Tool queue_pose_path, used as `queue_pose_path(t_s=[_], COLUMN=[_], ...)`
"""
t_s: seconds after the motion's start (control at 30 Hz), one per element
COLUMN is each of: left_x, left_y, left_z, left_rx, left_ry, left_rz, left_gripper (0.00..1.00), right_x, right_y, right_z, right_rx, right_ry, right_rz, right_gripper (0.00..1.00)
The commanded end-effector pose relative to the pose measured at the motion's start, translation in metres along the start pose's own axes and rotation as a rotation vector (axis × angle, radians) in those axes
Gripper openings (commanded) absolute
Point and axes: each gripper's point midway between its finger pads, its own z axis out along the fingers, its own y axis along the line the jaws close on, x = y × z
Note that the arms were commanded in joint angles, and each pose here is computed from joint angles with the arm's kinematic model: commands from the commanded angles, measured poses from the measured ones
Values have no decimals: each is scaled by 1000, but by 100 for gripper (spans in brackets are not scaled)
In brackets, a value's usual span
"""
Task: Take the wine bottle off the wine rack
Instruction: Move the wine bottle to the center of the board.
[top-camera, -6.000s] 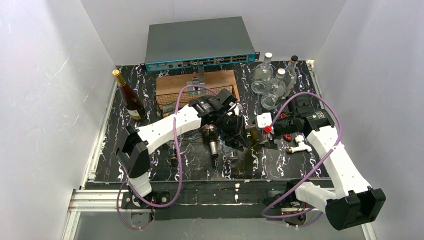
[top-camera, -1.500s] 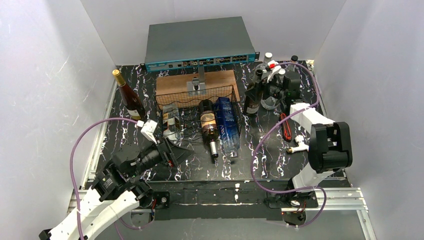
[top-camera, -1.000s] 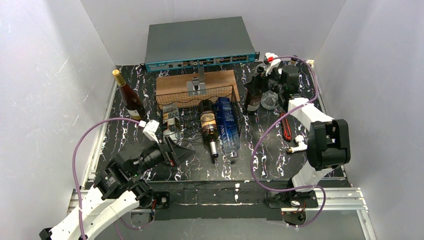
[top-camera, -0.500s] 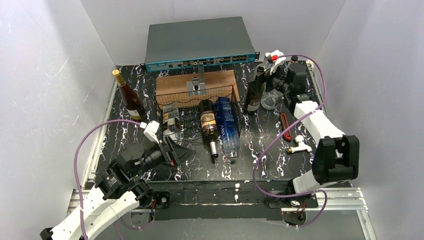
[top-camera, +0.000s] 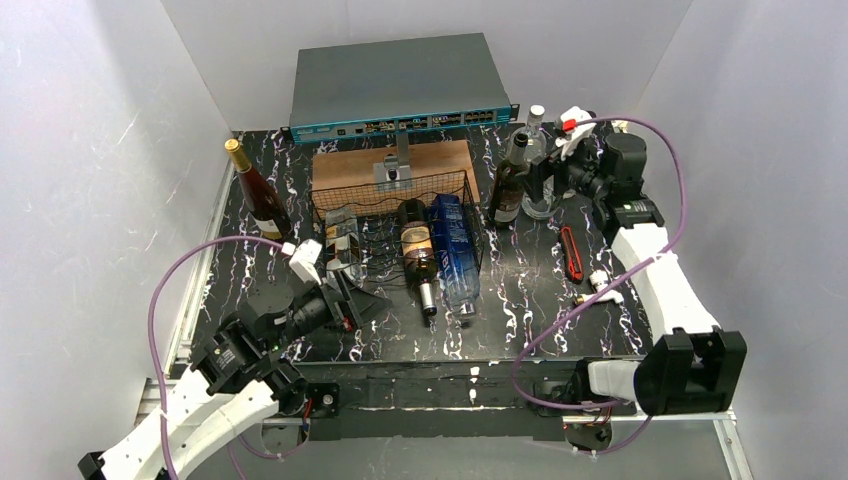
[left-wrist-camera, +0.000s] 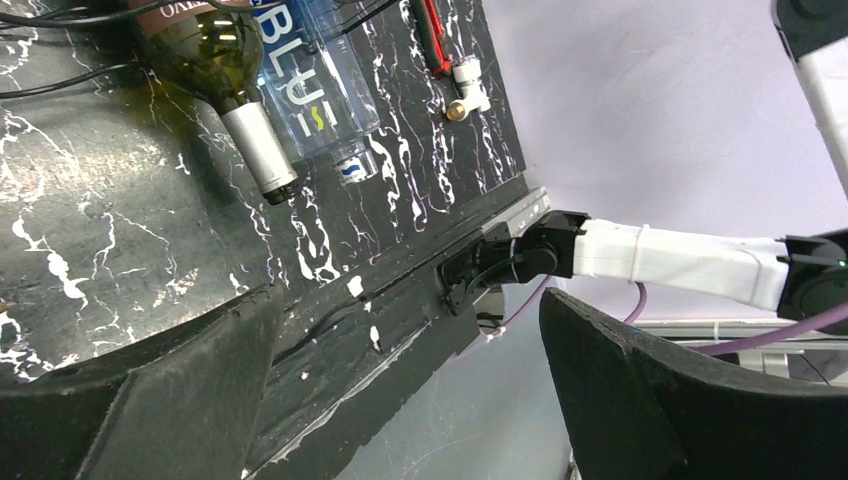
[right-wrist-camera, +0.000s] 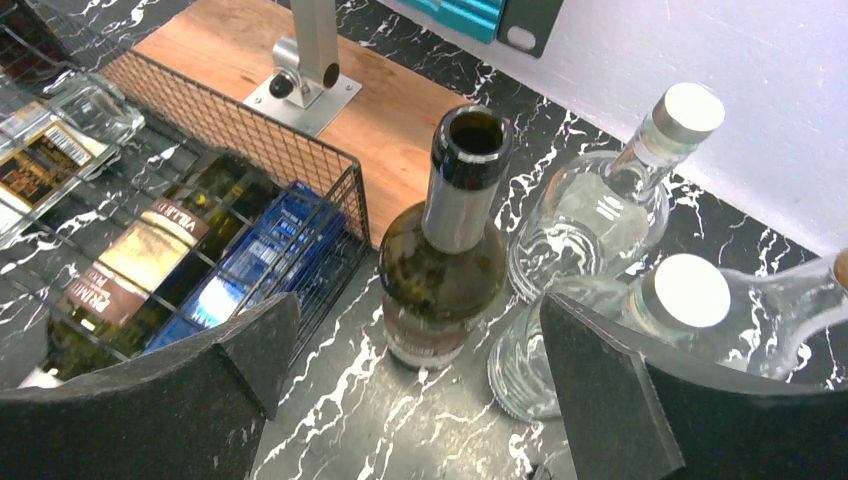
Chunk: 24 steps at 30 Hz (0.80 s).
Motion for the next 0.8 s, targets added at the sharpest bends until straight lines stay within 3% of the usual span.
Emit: queue_pose_path(t_s=[0.0, 0.43, 0.77], left_x=[-11, -17, -22], left_y=[-2, 0, 4], left_z=[-4, 16, 42], left_rx=[-43, -166, -337], left_ry=[-10, 85, 18], left_rz=[58, 129, 229], left_gripper=[99, 99, 99], right_x=[4, 46, 84], right_y=[10, 46, 55], right_z=[-28, -78, -89], right_rx=[-24, -137, -160], right_ry=[25, 152, 143], right_rz=[-20, -36, 32], right_gripper=[100, 100, 100])
